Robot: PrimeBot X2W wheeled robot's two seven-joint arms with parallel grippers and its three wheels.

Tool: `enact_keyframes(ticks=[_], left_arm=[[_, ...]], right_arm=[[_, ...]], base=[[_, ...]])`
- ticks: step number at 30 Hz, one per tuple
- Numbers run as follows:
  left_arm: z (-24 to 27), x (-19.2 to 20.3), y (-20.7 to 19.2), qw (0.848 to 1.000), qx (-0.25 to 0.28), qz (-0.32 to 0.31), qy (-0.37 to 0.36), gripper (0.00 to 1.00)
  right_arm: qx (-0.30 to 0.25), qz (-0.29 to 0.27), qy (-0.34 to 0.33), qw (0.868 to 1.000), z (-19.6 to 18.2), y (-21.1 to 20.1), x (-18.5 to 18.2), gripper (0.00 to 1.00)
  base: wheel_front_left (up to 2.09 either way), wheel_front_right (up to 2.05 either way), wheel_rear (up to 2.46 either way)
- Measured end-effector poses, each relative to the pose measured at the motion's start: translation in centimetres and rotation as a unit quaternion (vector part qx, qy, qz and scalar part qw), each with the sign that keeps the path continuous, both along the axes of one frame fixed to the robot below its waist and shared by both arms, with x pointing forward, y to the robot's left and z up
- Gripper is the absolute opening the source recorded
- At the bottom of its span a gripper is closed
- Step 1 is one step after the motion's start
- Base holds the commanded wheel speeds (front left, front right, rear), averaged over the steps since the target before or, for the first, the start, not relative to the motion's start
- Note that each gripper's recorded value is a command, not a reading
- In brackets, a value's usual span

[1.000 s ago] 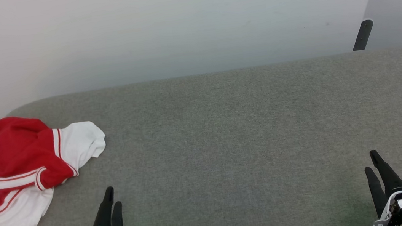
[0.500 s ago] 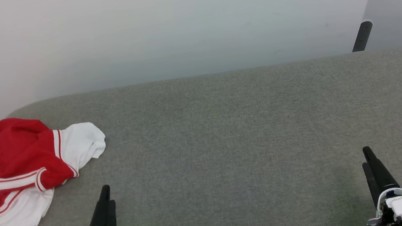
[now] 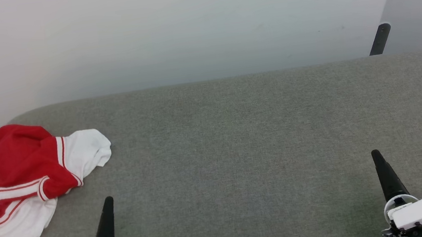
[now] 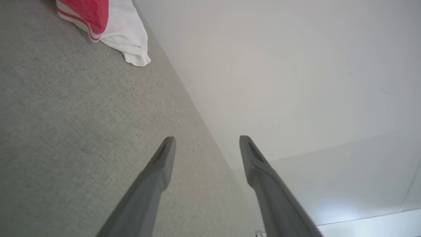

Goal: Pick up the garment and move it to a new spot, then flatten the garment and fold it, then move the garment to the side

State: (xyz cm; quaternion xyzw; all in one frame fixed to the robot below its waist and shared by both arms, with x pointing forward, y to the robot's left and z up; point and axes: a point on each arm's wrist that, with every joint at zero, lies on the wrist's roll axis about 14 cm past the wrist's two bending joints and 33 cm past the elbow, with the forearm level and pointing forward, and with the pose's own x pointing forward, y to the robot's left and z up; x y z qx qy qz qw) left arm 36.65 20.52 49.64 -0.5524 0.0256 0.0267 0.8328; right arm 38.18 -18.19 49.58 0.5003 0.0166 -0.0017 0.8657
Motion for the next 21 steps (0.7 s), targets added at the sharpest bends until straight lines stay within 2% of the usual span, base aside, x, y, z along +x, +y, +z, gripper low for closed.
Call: enact_keyframes(ticks=[10, 21], left_arm=[[-0.4, -0.1, 0.2, 0.99, 0.141, -0.013, 0.016, 1.0], [-0.1, 0.0, 0.3, 0.971, 0.236, -0.019, 0.007, 1.0]], right_arm=[[-0.132, 0.012, -0.015, 0.991, 0.7, 0.3, 0.2, 1.0], [-0.228, 0.013, -0.029, 0.973, 1.4, 0.3, 0.2, 1.0]], base=[[0.0, 0.0, 0.0], [0.0, 0.0, 0.0]])
